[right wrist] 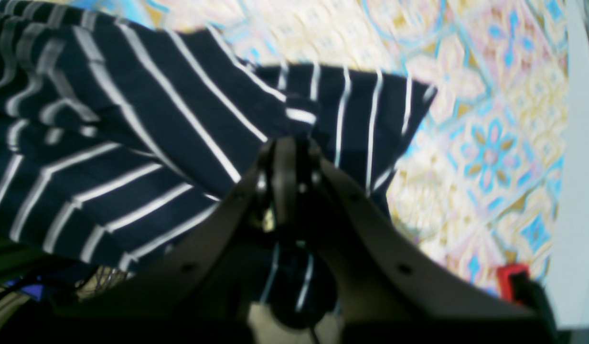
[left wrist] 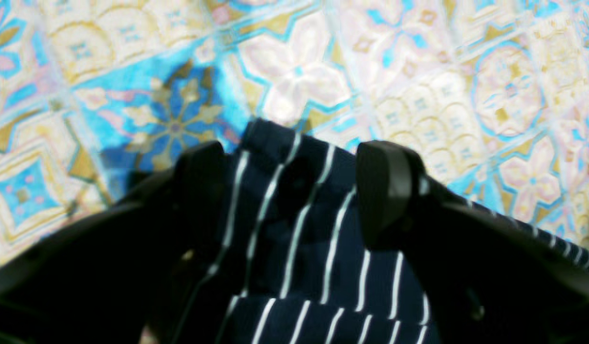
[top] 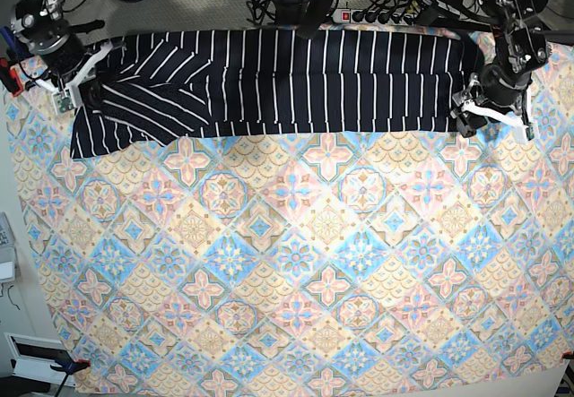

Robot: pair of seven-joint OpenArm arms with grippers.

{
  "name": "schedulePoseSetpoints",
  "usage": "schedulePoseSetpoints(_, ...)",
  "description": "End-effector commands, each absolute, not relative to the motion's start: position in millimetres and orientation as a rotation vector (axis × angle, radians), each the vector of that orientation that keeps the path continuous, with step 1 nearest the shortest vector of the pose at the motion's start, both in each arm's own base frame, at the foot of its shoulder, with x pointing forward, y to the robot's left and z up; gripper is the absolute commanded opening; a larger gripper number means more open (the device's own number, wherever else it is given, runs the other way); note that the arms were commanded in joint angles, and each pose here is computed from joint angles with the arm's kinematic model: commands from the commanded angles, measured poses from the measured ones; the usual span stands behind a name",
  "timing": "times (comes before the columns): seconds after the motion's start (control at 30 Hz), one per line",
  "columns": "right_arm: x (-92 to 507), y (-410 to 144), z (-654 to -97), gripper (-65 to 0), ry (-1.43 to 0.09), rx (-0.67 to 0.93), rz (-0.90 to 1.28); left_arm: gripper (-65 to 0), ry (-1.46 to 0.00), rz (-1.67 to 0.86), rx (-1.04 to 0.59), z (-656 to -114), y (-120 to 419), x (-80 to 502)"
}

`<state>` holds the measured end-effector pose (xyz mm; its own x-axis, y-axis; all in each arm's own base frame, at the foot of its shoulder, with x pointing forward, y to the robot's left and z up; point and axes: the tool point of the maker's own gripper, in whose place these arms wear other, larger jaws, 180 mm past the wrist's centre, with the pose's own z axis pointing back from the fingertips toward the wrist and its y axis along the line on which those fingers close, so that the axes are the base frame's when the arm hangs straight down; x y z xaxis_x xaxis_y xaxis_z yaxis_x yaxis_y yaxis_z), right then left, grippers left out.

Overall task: Fold the T-shirt properly
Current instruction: 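Press and tuck the folded edges flat with both grippers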

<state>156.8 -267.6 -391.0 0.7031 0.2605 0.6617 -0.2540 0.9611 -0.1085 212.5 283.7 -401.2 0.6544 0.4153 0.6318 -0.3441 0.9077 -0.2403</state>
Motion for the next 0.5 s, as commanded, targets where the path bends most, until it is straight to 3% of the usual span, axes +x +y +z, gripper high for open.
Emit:
schedulePoseSetpoints(0.0,155,-269,-398,-63.9,-0.694,-0.015,0.31,-22.6,-0.778,0.419,-0.094,-391,288,219)
schedulePoseSetpoints(0.13,157,-278,-425,-55.5,-0.571,-0.086,0.354,-22.1,-0.778,0.421,-0.093,-391,289,218)
schedulePoseSetpoints(0.27,161,-278,-416,-45.9,-0.659,-0.11,0.28,-22.1,-0.775,0.422,-0.091,-391,290,217)
schedulePoseSetpoints(0.47,168,-277,-402,-44.7,-0.738,-0.12,0.231,-22.1,-0.747,0.423,-0.082,-397,291,205)
